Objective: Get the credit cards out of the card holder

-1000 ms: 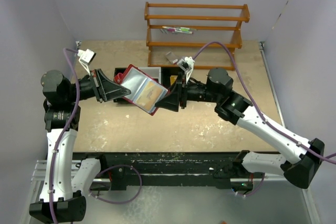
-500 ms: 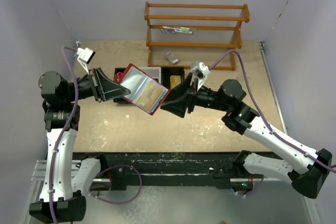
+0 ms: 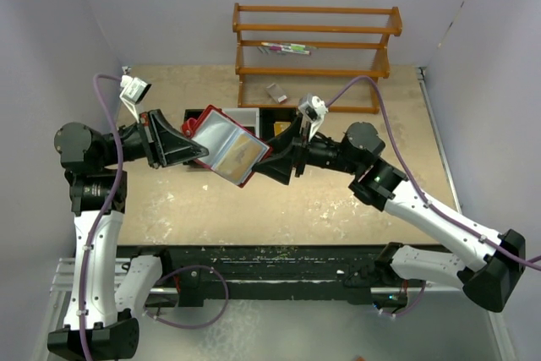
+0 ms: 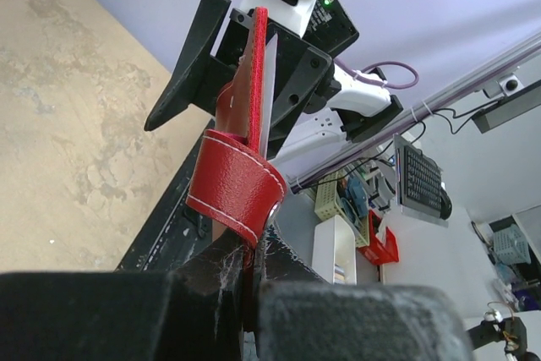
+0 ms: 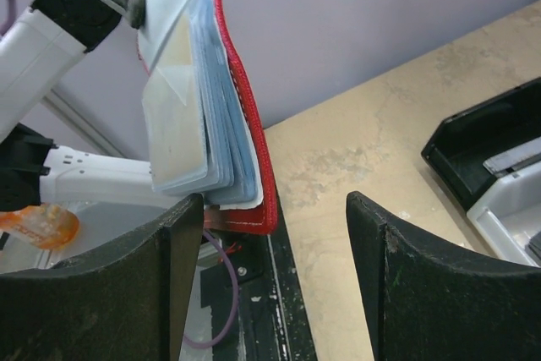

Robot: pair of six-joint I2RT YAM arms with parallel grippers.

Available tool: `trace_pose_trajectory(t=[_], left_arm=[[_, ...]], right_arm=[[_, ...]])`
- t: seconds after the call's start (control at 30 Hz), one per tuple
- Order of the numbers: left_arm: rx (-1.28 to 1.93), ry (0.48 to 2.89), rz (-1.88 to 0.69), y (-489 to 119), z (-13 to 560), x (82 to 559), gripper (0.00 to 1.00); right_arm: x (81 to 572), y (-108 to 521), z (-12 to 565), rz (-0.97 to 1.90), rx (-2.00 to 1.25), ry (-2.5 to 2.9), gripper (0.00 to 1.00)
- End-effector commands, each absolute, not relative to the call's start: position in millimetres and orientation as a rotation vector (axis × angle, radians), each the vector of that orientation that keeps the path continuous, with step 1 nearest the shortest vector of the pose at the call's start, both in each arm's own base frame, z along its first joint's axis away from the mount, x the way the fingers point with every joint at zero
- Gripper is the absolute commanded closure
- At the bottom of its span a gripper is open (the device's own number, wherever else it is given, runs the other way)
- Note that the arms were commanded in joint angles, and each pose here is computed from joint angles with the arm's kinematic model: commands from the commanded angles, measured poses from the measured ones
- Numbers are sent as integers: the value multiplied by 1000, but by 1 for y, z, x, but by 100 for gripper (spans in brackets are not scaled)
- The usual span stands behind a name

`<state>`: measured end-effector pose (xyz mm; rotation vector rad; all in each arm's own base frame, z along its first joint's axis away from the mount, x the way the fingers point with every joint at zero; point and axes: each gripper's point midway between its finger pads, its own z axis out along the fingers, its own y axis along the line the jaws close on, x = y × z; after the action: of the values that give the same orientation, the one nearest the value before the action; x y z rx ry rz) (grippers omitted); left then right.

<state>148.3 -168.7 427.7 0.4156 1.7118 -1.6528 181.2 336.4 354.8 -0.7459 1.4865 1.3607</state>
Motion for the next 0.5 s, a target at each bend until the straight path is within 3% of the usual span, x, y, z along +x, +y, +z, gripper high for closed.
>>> trace_pose_trajectory(t=[0.0, 0.47], left_arm=[[501, 1651, -1611, -169, 447, 134, 100], [506, 1657, -1605, -169, 445, 136, 100]], right_arm=[[170, 335, 388, 1431, -766, 1338, 29], [142, 340, 391, 1552, -939, 1253, 29]])
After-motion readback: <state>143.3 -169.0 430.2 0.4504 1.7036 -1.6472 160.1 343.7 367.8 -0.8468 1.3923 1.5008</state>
